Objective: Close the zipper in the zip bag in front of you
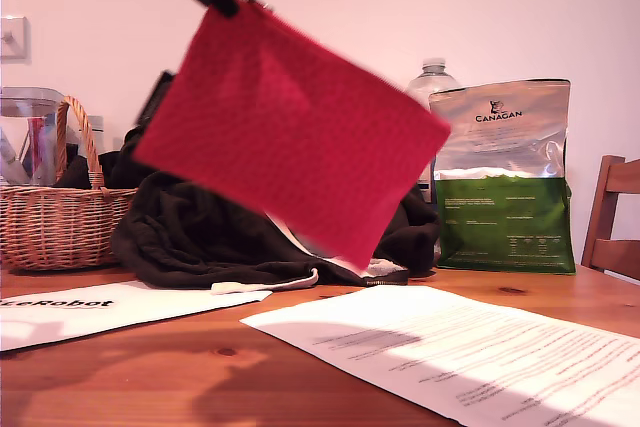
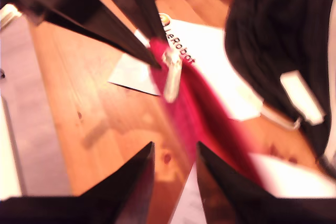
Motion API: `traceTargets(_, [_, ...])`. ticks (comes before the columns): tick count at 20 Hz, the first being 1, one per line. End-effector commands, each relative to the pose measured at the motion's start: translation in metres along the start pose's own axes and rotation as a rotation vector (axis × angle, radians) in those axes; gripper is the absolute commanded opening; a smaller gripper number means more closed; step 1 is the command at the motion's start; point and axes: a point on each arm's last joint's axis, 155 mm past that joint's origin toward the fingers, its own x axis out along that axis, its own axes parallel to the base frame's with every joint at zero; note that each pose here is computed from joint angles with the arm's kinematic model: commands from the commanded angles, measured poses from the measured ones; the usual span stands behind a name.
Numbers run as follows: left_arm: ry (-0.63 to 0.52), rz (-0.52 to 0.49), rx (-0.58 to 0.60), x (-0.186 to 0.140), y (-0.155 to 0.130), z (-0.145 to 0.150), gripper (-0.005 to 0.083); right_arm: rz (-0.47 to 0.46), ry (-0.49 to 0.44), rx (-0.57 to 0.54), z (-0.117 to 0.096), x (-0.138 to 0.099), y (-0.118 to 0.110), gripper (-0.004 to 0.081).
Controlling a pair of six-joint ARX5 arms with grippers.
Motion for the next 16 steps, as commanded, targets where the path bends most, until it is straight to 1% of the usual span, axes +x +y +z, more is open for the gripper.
traceTargets(1, [0.004,-0.021,0.006,0.003,-0.006,-0.001,-0.0022,0.013,-0.007,-0.053,0.004,0.002,0.013,0.0217])
traceTargets(3, [0.032,-0.052,-0.004,0.004,-0.012,-0.008,-0.0022,0.019,-0.02,-0.106,0.011,0.005,0.025,0.0217])
traceTargets(4, [0.044,-0.059,-0.009,0.005,-0.013,-0.011,-0.0022,0.012,-0.022,-0.117,0.013,0.006,0.028,0.0217])
traceTargets(5, [0.055,-0.068,-0.012,0.007,-0.015,-0.013,-0.0022,-0.01,-0.012,-0.117,0.011,0.007,0.025,0.0218])
traceTargets(8, [0.09,-0.105,-0.024,0.021,-0.02,-0.018,-0.0022,-0.005,0.038,-0.1,-0.001,0.014,0.025,0.0231])
traceTargets(10, [0.128,-0.121,-0.029,0.029,-0.023,-0.025,-0.0022,-0.025,0.05,-0.085,-0.003,0.016,0.02,0.0233])
traceTargets(13, [0.132,-0.116,-0.011,0.031,-0.026,-0.023,-0.0022,-0.025,0.072,-0.053,-0.01,0.02,0.016,0.0237])
traceTargets(16, [0.14,-0.121,-0.012,0.03,-0.027,-0.025,-0.0022,-0.006,0.108,-0.043,-0.019,0.035,0.017,0.0237])
